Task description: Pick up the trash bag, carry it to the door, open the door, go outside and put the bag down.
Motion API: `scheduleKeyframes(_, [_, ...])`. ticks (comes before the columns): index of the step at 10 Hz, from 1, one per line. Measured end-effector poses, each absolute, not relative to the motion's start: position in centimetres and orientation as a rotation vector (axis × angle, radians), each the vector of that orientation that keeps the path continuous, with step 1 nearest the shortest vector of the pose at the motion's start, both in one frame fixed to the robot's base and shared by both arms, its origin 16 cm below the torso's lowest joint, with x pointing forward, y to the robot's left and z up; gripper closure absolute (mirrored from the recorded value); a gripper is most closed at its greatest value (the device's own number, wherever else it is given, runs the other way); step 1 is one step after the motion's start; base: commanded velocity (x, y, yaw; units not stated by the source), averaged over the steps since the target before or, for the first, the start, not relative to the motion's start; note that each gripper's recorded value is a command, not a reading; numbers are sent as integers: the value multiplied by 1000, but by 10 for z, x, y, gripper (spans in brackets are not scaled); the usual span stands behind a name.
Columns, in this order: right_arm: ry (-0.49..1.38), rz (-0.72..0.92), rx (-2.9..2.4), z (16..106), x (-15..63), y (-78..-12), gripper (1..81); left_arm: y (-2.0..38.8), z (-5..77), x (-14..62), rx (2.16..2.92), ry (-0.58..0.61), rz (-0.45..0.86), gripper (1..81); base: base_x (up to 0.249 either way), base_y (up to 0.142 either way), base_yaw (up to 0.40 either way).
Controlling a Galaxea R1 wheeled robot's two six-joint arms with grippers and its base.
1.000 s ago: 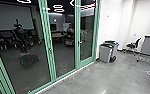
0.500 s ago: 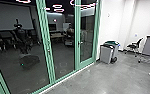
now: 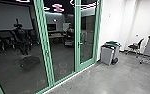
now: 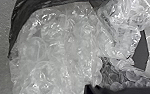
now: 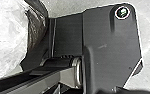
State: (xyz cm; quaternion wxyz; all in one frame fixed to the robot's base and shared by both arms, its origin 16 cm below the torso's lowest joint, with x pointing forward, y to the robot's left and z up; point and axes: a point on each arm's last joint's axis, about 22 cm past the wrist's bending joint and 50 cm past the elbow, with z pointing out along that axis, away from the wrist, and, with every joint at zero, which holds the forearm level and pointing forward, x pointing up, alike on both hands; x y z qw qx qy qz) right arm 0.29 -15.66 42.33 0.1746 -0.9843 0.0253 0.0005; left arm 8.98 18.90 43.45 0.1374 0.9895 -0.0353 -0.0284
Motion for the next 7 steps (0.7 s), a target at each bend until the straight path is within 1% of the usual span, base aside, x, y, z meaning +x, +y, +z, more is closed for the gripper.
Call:
scheduleKeyframes(3, [72,1,-2790,423,3,-157,10,189,434,89,2863,-102,-83,811,160,0,0])
scheduleKeyframes(7, [71,0,-2786,424,3,-154,10,192,434,90,2868,-100,-82,811,161,-66,0])
